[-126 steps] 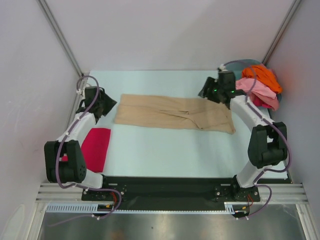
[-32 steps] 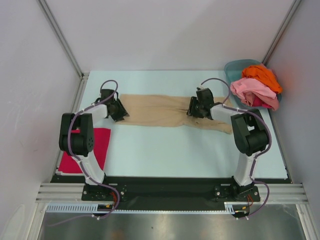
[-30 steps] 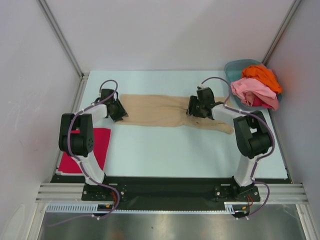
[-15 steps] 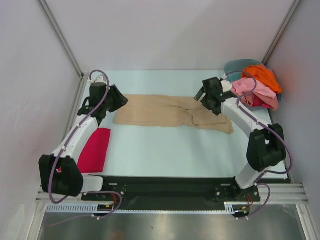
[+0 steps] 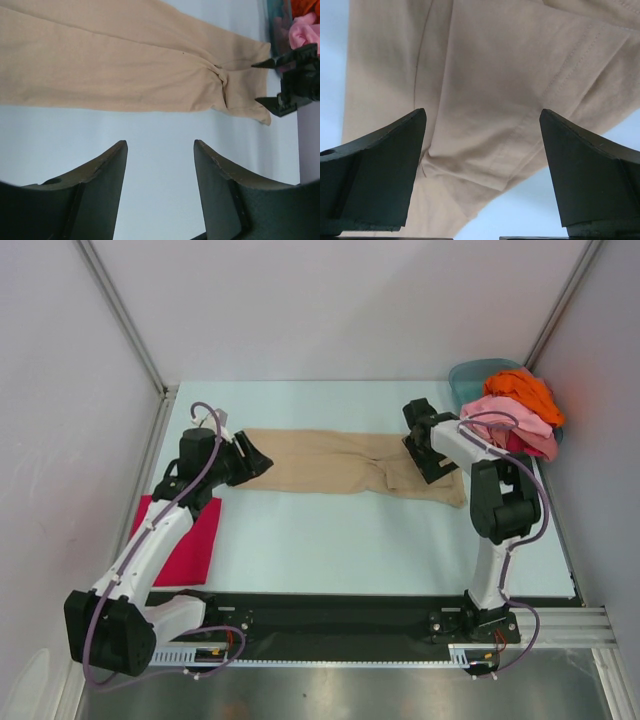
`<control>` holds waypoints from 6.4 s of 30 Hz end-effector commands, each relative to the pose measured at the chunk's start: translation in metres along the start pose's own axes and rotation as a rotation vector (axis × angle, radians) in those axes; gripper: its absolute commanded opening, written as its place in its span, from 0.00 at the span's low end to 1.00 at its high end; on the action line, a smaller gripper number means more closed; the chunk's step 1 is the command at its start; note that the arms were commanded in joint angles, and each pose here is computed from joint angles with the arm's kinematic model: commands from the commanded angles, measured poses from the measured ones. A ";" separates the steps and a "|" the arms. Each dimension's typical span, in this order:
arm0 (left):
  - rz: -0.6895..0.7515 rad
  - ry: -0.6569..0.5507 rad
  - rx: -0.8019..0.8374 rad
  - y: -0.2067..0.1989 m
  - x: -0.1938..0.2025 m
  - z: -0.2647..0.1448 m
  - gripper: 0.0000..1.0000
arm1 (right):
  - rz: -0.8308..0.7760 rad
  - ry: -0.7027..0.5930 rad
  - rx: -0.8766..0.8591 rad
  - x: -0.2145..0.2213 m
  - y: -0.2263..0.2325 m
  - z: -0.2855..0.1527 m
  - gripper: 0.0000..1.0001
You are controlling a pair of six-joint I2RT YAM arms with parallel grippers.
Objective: Fold and stack the t-shirts
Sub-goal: Fold the tshirt
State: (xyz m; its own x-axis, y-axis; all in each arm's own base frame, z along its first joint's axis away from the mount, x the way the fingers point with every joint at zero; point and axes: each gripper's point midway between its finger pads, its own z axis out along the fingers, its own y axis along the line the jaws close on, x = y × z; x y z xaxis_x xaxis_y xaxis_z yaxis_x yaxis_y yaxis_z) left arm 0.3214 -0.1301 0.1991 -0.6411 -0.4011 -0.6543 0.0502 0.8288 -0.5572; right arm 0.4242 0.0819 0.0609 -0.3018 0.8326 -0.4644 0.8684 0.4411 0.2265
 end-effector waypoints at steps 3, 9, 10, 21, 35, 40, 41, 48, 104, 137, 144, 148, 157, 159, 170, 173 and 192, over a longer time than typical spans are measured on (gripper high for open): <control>0.048 0.031 0.089 -0.011 0.015 -0.010 0.63 | 0.062 -0.069 0.026 -0.012 0.023 0.020 1.00; 0.067 0.048 0.079 -0.005 0.021 -0.006 0.63 | 0.022 -0.098 0.066 -0.011 0.026 0.040 1.00; 0.067 0.055 0.073 -0.003 0.022 -0.003 0.63 | 0.010 -0.089 0.088 -0.006 0.023 0.049 1.00; 0.099 0.084 0.055 -0.008 0.006 0.008 0.67 | -0.192 -0.027 0.047 0.036 0.072 0.085 1.00; 0.010 0.231 0.094 -0.026 -0.012 0.065 0.73 | -0.424 -0.032 -0.123 0.046 0.138 0.104 1.00; 0.013 0.217 0.100 -0.032 -0.019 0.066 0.73 | -0.390 -0.043 -0.116 0.025 0.114 0.081 1.00; 0.010 0.219 0.104 -0.032 -0.018 0.064 0.73 | -0.405 -0.048 -0.125 0.023 0.112 0.078 1.00; 0.005 0.257 0.103 -0.025 0.001 0.065 0.71 | -0.508 -0.101 -0.194 -0.009 0.120 0.022 1.00; -0.144 0.349 0.245 -0.219 0.195 0.292 0.48 | -0.220 0.069 -0.660 -0.056 0.009 0.054 0.47; -0.063 0.343 0.266 -0.217 0.145 0.254 0.00 | -0.330 -0.051 -0.579 -0.092 -0.008 0.011 0.00; -0.067 0.374 0.282 -0.212 0.150 0.250 0.00 | -0.356 -0.030 -0.521 -0.083 -0.026 0.022 0.00; -0.087 0.419 0.313 -0.215 0.160 0.250 0.01 | -0.367 -0.038 -0.504 -0.084 -0.029 0.025 0.00; -0.125 0.471 0.380 -0.219 0.177 0.242 0.08 | -0.388 -0.064 -0.490 -0.091 -0.033 0.019 0.04; -0.118 0.464 0.377 -0.217 0.175 0.240 0.17 | -0.393 -0.057 -0.482 -0.089 -0.035 0.020 0.12; -0.013 0.297 0.268 -0.180 0.117 0.215 0.44 | -0.441 -0.134 -0.469 -0.099 -0.032 -0.008 0.56; -0.027 0.307 0.263 -0.172 0.113 0.226 0.38 | -0.458 -0.157 -0.505 -0.095 -0.017 -0.020 0.57; -0.123 0.344 0.210 -0.145 0.120 0.290 0.03 | -0.354 -0.071 -0.477 -0.031 0.047 -0.005 0.24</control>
State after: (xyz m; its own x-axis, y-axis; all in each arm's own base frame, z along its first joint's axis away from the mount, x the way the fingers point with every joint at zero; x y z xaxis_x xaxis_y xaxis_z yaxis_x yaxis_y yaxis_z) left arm 0.4342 -0.4110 0.0354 -0.8888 -0.2655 -0.3735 0.0852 0.7051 -0.7039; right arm 0.4636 0.0745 0.0848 -0.5504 0.5511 -0.6272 0.3847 0.8341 0.3953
